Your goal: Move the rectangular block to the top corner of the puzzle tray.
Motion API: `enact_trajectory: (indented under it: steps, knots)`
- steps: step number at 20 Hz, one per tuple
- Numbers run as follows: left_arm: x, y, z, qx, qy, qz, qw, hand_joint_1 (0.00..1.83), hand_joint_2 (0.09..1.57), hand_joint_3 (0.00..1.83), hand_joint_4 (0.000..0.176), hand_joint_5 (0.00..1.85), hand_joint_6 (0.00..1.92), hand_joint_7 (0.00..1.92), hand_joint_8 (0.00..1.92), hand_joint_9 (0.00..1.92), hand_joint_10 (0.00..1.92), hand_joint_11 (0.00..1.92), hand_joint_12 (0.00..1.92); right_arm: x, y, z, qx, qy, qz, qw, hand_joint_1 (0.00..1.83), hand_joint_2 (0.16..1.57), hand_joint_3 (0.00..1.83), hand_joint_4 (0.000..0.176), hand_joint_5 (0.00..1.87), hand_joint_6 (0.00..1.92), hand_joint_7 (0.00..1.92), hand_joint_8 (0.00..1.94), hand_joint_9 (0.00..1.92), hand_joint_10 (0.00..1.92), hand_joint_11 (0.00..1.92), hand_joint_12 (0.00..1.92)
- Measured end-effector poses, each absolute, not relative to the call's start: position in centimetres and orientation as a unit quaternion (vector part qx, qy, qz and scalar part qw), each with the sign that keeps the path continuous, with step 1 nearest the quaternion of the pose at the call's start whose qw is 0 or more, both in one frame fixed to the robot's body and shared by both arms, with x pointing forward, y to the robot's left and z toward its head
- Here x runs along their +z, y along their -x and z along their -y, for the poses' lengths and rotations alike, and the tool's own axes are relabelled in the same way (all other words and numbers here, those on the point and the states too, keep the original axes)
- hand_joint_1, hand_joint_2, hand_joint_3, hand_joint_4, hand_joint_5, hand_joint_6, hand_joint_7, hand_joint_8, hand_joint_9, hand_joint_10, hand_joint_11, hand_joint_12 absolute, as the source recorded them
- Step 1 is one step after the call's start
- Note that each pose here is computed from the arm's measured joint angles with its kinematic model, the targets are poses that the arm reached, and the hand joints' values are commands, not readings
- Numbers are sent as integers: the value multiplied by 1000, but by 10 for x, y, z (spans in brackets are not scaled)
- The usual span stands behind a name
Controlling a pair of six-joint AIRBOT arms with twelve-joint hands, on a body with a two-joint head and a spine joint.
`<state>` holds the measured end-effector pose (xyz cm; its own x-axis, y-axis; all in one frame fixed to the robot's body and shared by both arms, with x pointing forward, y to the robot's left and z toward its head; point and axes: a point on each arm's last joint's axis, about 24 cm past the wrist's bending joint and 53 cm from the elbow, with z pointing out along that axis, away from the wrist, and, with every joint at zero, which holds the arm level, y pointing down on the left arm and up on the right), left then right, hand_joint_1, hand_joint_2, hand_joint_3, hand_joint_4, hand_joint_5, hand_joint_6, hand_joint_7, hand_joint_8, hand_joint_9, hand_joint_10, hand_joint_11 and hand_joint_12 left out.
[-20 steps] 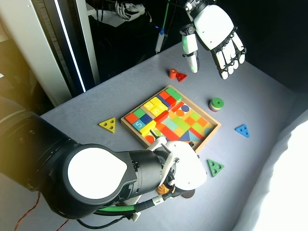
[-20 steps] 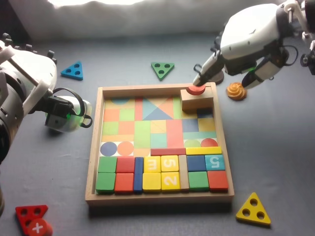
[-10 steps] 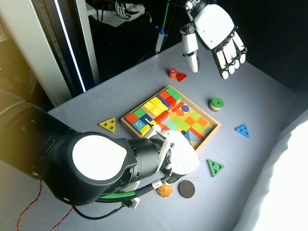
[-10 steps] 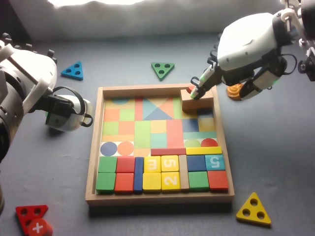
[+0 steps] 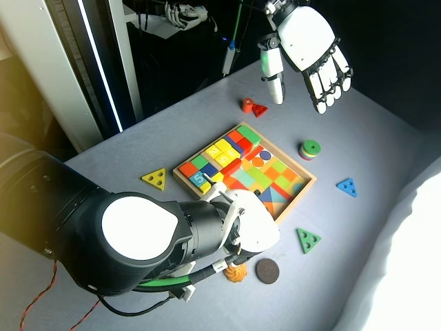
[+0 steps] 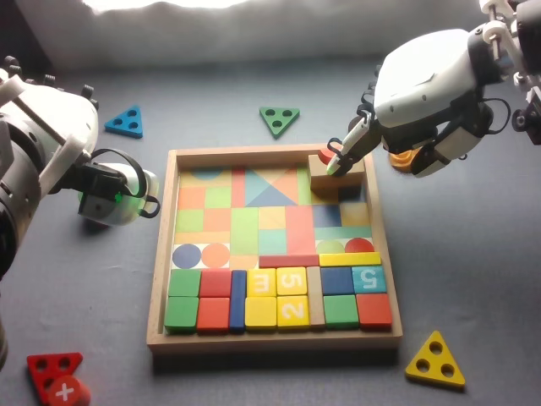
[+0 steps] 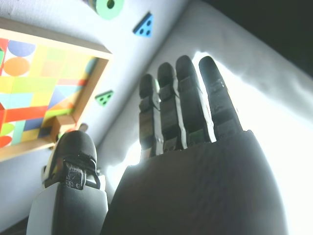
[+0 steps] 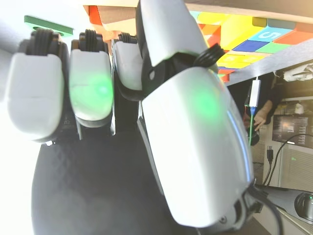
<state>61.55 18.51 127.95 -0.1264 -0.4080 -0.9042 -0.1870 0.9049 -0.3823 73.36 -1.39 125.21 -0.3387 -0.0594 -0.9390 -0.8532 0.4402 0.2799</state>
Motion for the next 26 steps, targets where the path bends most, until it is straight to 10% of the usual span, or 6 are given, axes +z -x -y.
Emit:
enact_trajectory:
  steps: [26]
  knots:
    - [1280, -615, -185, -90, 202, -745, 630, 0, 1304, 0, 0, 337, 0, 339, 0, 287, 0, 0, 473, 1255, -745, 26, 395, 332, -699, 494, 1377, 1307, 2, 0, 403, 1, 1220, 1941, 1502, 1921, 1530, 1921]
